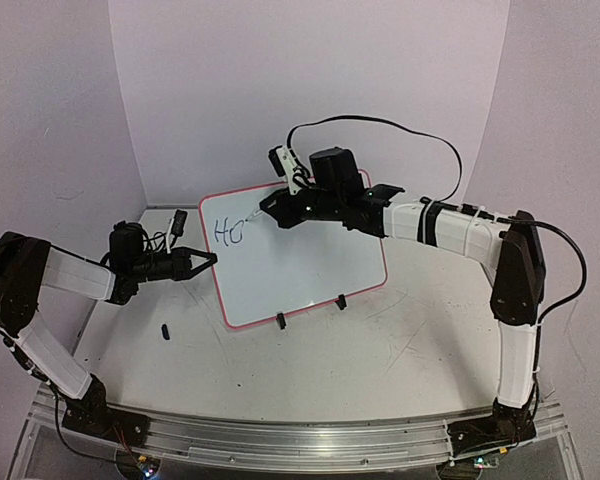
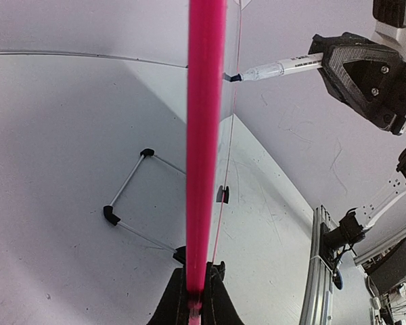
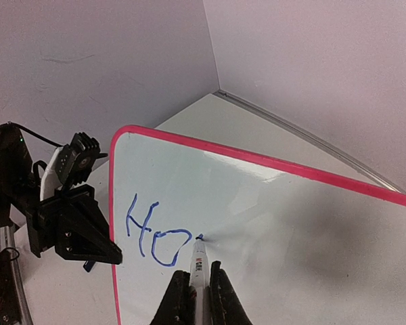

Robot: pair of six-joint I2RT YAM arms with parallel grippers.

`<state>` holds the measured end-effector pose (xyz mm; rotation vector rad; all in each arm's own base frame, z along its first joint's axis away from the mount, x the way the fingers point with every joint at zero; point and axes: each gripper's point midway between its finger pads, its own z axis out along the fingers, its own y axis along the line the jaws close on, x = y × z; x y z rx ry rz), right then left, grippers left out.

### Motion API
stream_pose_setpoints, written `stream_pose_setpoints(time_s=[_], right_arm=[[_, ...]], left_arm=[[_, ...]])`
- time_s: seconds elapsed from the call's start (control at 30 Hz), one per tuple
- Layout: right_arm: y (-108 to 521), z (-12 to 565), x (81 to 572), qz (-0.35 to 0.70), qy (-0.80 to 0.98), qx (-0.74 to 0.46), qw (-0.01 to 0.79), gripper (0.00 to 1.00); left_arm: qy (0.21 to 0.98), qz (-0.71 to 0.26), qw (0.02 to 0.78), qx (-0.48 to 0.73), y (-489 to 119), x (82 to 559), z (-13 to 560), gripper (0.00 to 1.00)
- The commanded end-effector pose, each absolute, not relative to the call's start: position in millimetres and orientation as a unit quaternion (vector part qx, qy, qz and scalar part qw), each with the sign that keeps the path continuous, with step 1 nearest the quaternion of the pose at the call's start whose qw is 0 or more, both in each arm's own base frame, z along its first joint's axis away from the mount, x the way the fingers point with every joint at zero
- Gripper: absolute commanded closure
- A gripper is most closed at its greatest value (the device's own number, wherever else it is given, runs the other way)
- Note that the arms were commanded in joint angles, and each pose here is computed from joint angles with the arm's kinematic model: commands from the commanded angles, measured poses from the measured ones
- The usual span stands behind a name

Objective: Write a sentence on the whiteboard

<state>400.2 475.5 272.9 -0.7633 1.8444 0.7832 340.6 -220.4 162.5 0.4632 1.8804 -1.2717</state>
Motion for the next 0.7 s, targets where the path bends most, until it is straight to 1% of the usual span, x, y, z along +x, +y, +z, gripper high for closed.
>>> stream_pose_setpoints(time_s=[0.0,0.53,0.67], right_arm=[[479,283,404,0.318,0.750,-0.308,0.491,1.00],[471,251,377,0.309,0.771,-0.318,0.457,1.00],[469,250,371,0.313,0.771,-0.316,0.455,1.00]], left_arm=[[0.744,-0.495,0.410,0.182,-221,350,167,1.00],[0.745,-0.493,0.411,0.182,-221,349,166,1.00],[0.745,-0.493,0.411,0.182,-221,349,166,1.00]])
